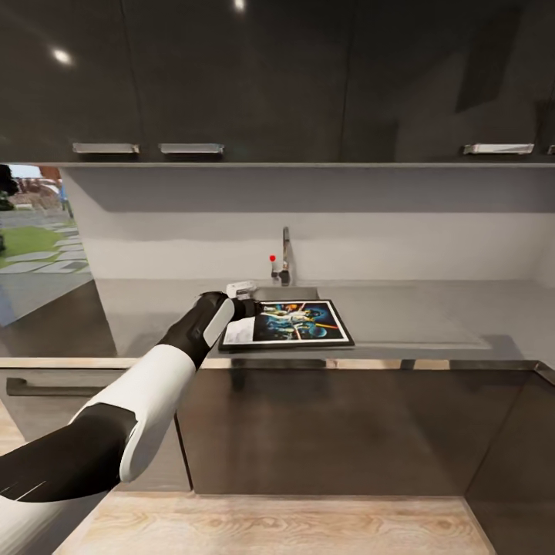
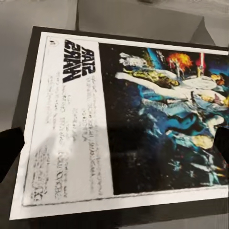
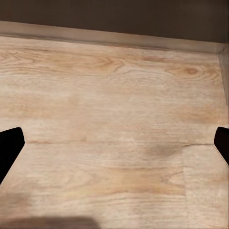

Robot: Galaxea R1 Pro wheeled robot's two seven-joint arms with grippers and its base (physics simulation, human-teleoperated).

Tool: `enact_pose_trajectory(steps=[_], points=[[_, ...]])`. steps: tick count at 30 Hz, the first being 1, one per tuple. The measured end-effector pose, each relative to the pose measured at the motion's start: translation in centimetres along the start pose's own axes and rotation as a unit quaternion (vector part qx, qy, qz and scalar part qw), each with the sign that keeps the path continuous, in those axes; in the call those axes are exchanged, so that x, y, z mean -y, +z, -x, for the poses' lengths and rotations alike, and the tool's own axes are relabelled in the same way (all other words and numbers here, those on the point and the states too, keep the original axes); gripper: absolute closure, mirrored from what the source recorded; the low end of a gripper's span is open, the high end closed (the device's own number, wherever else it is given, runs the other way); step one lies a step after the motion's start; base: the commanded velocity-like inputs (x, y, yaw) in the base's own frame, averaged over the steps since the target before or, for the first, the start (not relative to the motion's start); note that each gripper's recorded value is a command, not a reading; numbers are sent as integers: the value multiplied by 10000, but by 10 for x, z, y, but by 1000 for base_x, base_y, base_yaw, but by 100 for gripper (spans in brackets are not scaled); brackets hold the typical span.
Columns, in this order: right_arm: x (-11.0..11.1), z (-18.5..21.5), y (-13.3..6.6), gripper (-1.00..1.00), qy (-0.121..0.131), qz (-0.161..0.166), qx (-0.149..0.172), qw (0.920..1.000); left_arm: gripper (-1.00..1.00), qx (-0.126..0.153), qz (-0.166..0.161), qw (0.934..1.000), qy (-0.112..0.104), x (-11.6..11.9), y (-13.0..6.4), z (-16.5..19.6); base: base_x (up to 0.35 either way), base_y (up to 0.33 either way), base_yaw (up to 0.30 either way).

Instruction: Pick up the poster from the kitchen countertop and hang it on one of the wall nails in the kitchen.

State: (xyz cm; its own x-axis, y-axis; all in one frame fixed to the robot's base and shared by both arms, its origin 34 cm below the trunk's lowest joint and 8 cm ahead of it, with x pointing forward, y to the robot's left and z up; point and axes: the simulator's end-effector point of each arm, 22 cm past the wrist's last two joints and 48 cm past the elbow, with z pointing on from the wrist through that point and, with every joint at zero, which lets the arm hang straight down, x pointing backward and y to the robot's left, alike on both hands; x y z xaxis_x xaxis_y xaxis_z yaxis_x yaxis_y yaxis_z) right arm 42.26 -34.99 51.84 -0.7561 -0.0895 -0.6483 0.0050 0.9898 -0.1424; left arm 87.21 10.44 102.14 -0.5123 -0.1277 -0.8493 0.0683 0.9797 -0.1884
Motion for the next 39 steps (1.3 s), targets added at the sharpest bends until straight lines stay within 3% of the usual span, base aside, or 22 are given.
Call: enact_pose_trajectory(steps=[14, 18, 20, 24, 29, 34, 39], points=[[-2, -1, 0, -100, -7, 13, -16, 10000, -100, 16, 16, 10000, 59, 1, 0, 1, 195, -137, 0], [-2, -2, 0, -100, -12, 17, -22, 10000, -100, 175, -13, 9998, 122, 6, -6, 15, 20, -15, 0], [-2, -2, 0, -100, -16, 20, -24, 10000, -100, 358, 18, 9992, 156, 9, -16, 33, 8, -6, 0], [-3, -2, 0, -100, -19, 29, -22, 10000, -100, 417, 313, 9981, 324, 6, -39, 72, 4, -3, 0], [-6, -2, 0, -100, -17, 46, -19, 10000, -100, 486, 727, 9946, 555, 3, -79, 165, 0, 0, 0], [-7, -1, 0, -100, -19, 57, -10, 10000, -100, 680, 529, 9961, 180, 12, -88, 196, 0, 0, 0], [-7, -1, 0, -100, -22, 59, -8, 10000, -100, 604, 482, 9970, 55, 11, -83, 191, 26, -23, 0]])
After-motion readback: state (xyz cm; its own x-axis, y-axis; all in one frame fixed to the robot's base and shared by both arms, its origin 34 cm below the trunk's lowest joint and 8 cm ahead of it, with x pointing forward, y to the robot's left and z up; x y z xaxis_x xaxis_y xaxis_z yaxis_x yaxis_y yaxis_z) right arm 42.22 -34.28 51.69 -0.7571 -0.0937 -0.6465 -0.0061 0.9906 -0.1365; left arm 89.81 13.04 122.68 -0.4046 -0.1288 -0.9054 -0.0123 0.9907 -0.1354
